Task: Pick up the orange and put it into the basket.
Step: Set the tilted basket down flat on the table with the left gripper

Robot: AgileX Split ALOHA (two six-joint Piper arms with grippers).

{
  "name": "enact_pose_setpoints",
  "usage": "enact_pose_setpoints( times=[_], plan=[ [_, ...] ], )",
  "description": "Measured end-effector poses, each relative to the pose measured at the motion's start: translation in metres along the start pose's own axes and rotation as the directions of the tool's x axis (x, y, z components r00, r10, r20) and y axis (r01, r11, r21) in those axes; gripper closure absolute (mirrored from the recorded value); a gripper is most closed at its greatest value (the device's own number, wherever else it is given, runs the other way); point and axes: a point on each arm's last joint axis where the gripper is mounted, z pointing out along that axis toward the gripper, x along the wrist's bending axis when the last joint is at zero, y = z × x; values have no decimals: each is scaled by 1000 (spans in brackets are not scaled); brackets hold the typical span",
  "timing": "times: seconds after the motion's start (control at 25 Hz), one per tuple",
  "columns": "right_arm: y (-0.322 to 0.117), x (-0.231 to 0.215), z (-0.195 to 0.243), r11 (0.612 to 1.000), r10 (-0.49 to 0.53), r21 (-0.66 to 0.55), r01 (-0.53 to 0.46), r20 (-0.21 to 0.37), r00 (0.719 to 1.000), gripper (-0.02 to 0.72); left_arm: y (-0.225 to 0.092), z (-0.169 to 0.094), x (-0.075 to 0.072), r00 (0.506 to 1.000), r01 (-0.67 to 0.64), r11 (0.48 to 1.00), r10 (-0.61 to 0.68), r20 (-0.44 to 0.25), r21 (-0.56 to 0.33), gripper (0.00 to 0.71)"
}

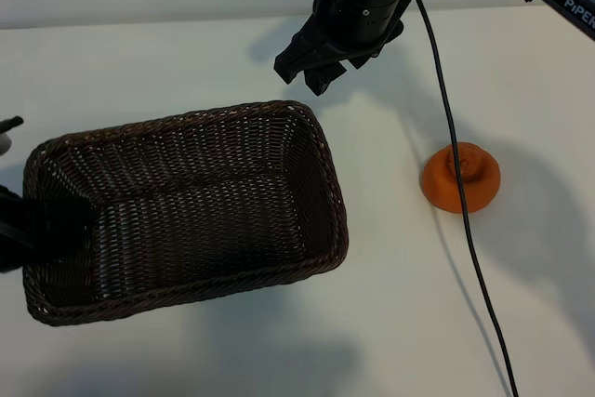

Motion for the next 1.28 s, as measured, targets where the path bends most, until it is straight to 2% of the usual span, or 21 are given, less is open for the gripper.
enact_pose_setpoints(
  times=[0.36, 0.64, 0.88, 1.28],
  plan=[
    [0, 0, 0, 1000, 4, 1, -4, 0, 1000, 175, 10, -6, -2, 998, -69, 998, 69, -8, -1, 557],
    [-1, 0, 0, 1000, 4, 7, -4, -1, 1000, 176, 14, 6, 1, 997, -71, 997, 72, -26, 15, 557],
    [-1, 0, 0, 1000, 4, 8, -4, -1, 1000, 176, 33, 15, 0, 997, -75, 997, 76, -27, 18, 558],
    [-1, 0, 0, 1000, 5, 8, -5, -1, 1000, 176, 68, 44, -6, 997, -76, 997, 75, 35, 19, 558]
  ],
)
